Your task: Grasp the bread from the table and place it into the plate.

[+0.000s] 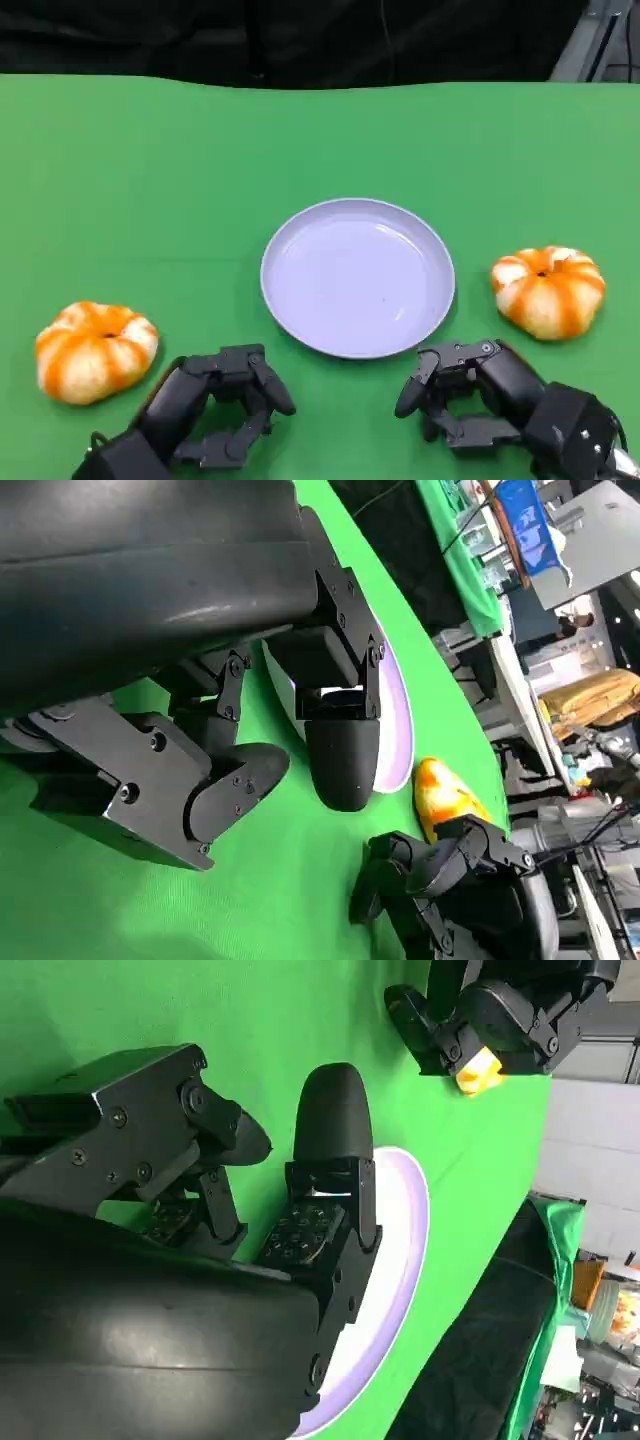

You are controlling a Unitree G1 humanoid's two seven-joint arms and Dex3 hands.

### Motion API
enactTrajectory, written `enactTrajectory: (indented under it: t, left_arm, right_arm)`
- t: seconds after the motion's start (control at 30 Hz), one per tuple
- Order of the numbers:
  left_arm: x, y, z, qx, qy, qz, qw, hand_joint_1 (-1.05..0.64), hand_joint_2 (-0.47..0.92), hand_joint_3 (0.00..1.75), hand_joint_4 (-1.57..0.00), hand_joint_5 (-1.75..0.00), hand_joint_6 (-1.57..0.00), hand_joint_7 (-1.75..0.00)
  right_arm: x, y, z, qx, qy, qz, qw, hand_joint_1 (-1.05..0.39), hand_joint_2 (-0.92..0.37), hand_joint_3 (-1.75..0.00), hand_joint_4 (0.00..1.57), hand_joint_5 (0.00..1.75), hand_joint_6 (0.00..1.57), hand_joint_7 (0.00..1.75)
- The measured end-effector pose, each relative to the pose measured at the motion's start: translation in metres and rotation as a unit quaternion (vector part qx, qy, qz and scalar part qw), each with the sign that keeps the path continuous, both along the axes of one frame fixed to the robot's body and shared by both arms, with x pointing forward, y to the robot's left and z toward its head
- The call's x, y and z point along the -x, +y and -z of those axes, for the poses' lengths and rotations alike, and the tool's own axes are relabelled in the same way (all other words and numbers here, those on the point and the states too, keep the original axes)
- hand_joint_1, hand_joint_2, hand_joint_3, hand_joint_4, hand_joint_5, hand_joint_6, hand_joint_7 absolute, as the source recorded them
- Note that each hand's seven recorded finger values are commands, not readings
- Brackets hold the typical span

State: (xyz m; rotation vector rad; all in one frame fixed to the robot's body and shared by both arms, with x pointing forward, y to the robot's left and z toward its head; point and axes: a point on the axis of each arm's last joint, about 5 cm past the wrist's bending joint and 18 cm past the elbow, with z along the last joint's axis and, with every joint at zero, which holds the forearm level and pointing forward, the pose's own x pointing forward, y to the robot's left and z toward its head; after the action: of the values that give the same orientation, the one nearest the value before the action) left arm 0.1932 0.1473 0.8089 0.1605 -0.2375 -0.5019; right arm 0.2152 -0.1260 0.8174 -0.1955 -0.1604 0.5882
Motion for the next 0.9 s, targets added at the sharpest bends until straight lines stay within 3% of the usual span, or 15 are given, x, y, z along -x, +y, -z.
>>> enactTrajectory:
  t: [0.33, 0.4, 0.43, 0.5, 0.9]
  left_arm:
    - [0.0000, 0.0000, 0.0000, 0.001, -0.001, -0.007, 1.000, 0.00, 0.70, 0.71, -0.82, -1.28, -0.97, -0.84]
    - [0.0000, 0.0001, 0.0000, 0.002, -0.001, -0.008, 1.000, -0.02, 0.84, 0.32, -1.00, -0.47, -1.02, -0.24]
    - [-0.0001, 0.0005, -0.0001, 0.003, -0.001, -0.010, 1.000, -0.02, 0.88, 0.23, -1.06, -0.30, -1.05, -0.13]
    - [-0.0004, 0.0017, -0.0004, 0.008, -0.002, -0.019, 1.000, -0.02, 0.91, 0.16, -1.10, -0.15, -1.07, -0.04]
    - [-0.0013, 0.0040, -0.0010, 0.027, -0.001, -0.035, 0.999, -0.07, 0.92, 0.08, -1.04, -0.01, -0.97, 0.00]
  right_arm:
    - [0.0000, 0.0000, 0.0000, 0.000, 0.000, 0.000, 1.0000, 0.22, -0.63, -0.91, 0.97, 1.33, 1.00, 0.92]
    - [0.0000, 0.0000, 0.0000, 0.000, 0.000, 0.000, 1.0000, 0.22, -0.64, -0.91, 0.97, 1.32, 1.00, 0.92]
    - [0.0000, 0.0000, 0.0000, 0.000, 0.000, 0.000, 1.0000, 0.22, -0.63, -0.92, 0.97, 1.32, 1.00, 0.93]
    - [0.0000, -0.0001, 0.0000, 0.000, 0.000, -0.001, 1.0000, 0.22, -0.63, -0.92, 0.97, 1.32, 1.00, 0.93]
    - [0.0004, -0.0009, 0.0008, -0.002, 0.005, -0.002, 1.0000, 0.24, -0.65, -0.92, 0.97, 1.31, 1.00, 0.93]
